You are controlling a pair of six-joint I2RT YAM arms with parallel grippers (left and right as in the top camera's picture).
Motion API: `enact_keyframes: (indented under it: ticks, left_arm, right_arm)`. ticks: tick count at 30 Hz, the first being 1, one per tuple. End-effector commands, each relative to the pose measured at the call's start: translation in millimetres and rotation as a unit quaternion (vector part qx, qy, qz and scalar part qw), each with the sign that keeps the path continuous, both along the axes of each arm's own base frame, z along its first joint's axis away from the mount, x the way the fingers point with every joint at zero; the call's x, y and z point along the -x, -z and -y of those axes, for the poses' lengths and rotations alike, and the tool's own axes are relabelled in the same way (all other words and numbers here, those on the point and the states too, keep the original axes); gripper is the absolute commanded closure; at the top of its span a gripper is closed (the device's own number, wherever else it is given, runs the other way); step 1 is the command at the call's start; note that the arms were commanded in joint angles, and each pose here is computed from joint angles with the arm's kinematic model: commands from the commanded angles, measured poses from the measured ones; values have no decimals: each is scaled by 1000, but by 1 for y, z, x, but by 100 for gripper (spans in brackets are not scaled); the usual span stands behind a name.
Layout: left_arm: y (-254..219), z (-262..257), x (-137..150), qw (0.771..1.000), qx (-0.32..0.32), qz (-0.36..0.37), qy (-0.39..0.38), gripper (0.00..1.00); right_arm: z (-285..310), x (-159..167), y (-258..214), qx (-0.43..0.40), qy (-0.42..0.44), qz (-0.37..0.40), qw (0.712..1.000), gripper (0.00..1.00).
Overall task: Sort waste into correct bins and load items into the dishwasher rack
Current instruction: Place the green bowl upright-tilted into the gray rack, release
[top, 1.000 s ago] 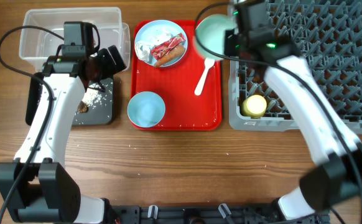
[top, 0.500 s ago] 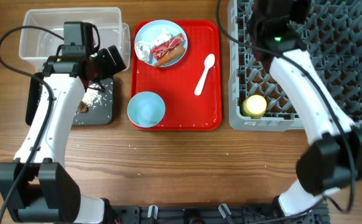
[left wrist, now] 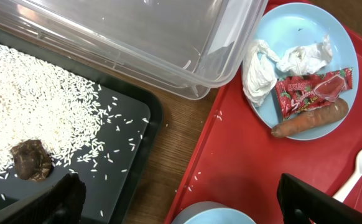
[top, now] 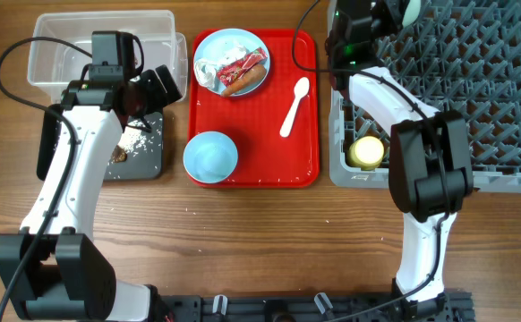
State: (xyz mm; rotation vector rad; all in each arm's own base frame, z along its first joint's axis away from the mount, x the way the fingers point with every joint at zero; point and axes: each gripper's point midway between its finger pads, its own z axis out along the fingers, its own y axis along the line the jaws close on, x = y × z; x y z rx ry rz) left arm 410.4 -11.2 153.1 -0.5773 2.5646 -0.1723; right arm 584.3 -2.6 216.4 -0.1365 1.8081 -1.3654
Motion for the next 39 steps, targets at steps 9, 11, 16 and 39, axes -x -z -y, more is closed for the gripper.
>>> enact_keyframes:
  ticks: [9, 11, 16, 39]
  left_arm:
    - [-6, 0, 0, 1000, 2, 7, 1, 0]
    - [-6, 0, 0, 1000, 2, 7, 1, 0]
    - [-6, 0, 0, 1000, 2, 7, 1, 0]
    - [-6, 0, 0, 1000, 2, 7, 1, 0]
  right_arm:
    - [-19, -21, 37, 5, -62, -28, 998, 96]
    - [-8, -22, 42, 3, -49, -22, 999, 96]
    - [-3, -22, 38, -7, -41, 0, 999, 96]
    - [-45, -11, 62, -25, -56, -34, 998, 0]
